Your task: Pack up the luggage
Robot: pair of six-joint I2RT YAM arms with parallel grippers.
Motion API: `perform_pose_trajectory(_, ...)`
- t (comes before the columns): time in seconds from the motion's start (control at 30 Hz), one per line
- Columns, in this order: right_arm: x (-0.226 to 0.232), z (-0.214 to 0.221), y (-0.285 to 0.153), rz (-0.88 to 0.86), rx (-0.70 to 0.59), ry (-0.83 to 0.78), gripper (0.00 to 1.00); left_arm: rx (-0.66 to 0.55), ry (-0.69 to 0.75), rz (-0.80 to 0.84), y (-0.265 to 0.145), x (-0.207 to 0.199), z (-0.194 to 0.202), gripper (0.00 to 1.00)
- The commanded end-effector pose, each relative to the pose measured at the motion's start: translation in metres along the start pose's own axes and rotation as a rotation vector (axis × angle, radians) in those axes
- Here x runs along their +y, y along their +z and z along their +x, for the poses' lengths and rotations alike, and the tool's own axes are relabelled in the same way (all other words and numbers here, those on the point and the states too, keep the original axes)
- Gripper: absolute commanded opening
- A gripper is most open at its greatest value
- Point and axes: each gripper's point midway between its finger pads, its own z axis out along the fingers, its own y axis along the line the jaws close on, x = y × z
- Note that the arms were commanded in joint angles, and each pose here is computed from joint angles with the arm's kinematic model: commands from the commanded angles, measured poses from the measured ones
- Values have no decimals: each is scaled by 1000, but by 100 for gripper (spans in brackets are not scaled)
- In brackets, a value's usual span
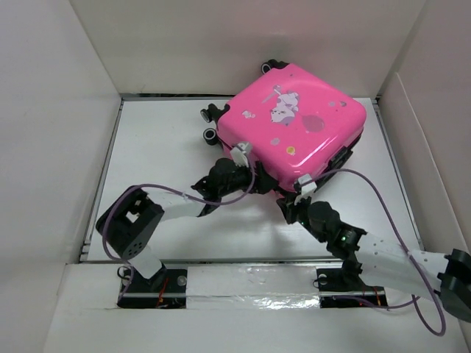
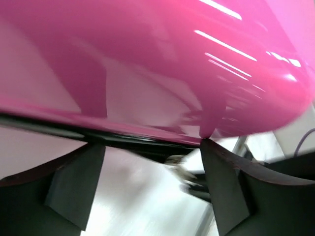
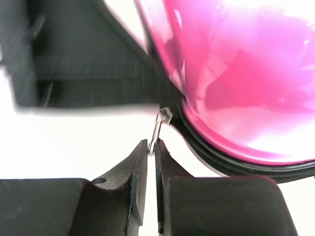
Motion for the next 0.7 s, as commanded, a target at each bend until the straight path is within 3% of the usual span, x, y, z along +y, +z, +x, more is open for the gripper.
perform_pose_trajectory(0.0, 96, -34, -45, -485, -102, 91, 0, -338, -65, -24, -39, 17, -112, 78)
perform_pose_trajectory(0.03, 95, -32, -48, -491, -101, 101, 0, -379, -83, -31, -55, 27, -133, 79)
perform_pose_trajectory(0.23, 90, -15, -67, -519, -24, 91, 0, -482, -182, -95, -97, 64, -172, 81)
perform_pose_trajectory(0.4, 83, -17, -71, -489, -22, 88, 0, -578, -235, -249, -116, 116, -212, 86)
perform_pose_trajectory(0.67, 75, -31, -63, -419, -30, 33, 6, -542, -274, -244, -73, 150, -261, 86)
